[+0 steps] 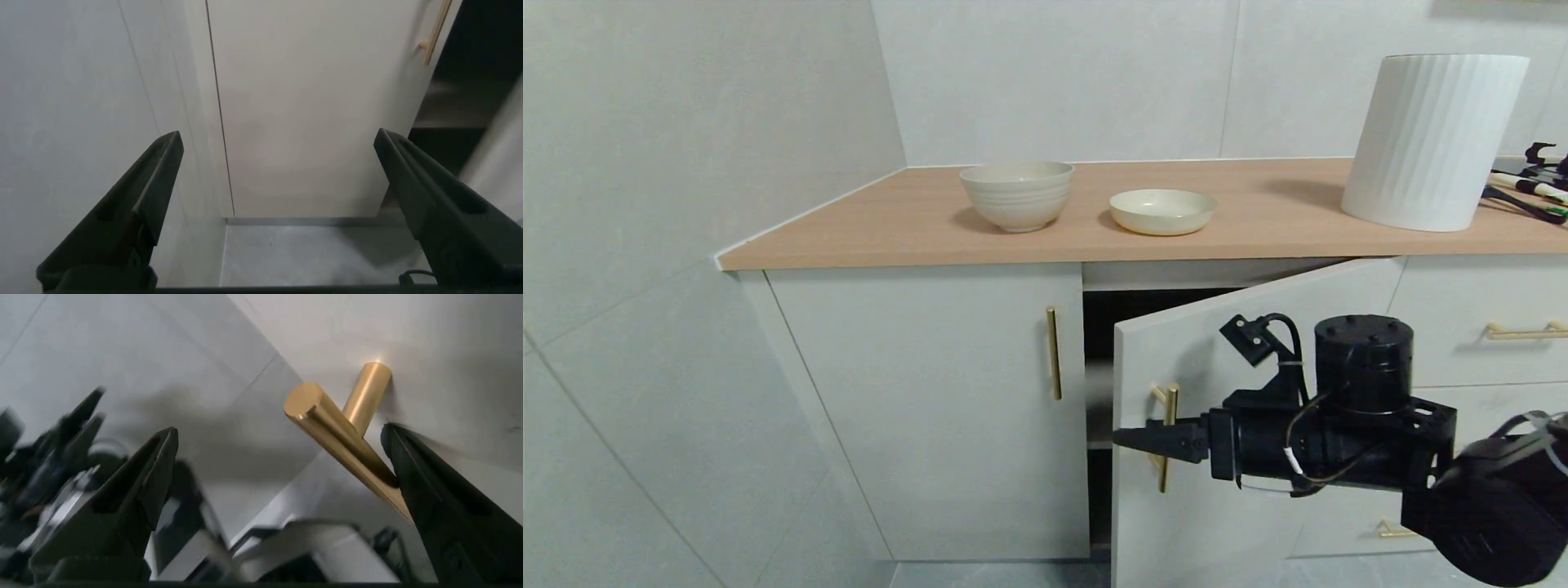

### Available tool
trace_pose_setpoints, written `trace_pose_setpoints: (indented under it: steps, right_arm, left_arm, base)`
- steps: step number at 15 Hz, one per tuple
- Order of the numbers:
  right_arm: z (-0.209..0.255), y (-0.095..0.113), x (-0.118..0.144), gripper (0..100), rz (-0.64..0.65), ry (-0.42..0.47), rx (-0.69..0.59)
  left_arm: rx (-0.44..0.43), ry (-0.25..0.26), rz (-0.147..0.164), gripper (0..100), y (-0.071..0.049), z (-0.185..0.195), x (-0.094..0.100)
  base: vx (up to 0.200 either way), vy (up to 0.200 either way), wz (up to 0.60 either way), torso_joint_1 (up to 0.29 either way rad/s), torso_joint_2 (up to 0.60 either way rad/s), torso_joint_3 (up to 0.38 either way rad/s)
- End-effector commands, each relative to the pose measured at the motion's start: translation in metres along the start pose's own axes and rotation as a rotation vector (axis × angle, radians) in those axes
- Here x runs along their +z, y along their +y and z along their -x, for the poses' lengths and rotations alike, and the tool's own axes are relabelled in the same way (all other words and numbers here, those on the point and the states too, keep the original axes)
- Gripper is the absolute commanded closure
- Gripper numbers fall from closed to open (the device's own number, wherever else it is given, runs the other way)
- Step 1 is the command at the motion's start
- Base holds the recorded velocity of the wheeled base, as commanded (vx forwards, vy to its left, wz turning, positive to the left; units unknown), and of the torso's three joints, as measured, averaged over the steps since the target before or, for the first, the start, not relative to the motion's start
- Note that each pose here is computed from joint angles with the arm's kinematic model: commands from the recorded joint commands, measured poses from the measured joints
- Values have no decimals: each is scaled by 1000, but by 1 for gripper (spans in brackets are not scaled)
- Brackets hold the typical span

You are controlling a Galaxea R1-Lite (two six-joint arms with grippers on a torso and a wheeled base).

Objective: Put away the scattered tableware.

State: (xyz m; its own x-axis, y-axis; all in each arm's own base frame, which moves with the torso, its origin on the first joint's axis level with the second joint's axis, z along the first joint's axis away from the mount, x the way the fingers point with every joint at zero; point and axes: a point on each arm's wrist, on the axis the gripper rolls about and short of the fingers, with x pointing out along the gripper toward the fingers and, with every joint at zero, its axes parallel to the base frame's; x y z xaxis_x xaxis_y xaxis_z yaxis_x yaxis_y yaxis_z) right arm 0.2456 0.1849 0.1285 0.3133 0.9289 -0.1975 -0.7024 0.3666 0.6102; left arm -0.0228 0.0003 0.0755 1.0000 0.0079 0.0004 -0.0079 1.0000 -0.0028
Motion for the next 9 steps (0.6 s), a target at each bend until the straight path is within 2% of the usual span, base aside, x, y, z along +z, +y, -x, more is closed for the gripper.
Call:
trace_pose_setpoints:
  steps: [1, 3, 9]
  right_arm:
    - [22, 18, -7, 0, 14, 4, 36]
    - [28, 19, -19, 0, -4, 32, 30]
    - [29, 18, -19, 0, 8, 12, 38]
  left_arm:
    - [0, 0, 0, 0, 0, 0, 0]
    - [1, 0, 0, 0, 0, 0, 0]
    - [1, 0, -3, 0, 0, 0, 0]
  base:
    - [0, 0, 0, 0, 0, 0]
    - [0, 0, 0, 0, 0, 0]
    - [0, 0, 0, 0, 0, 0]
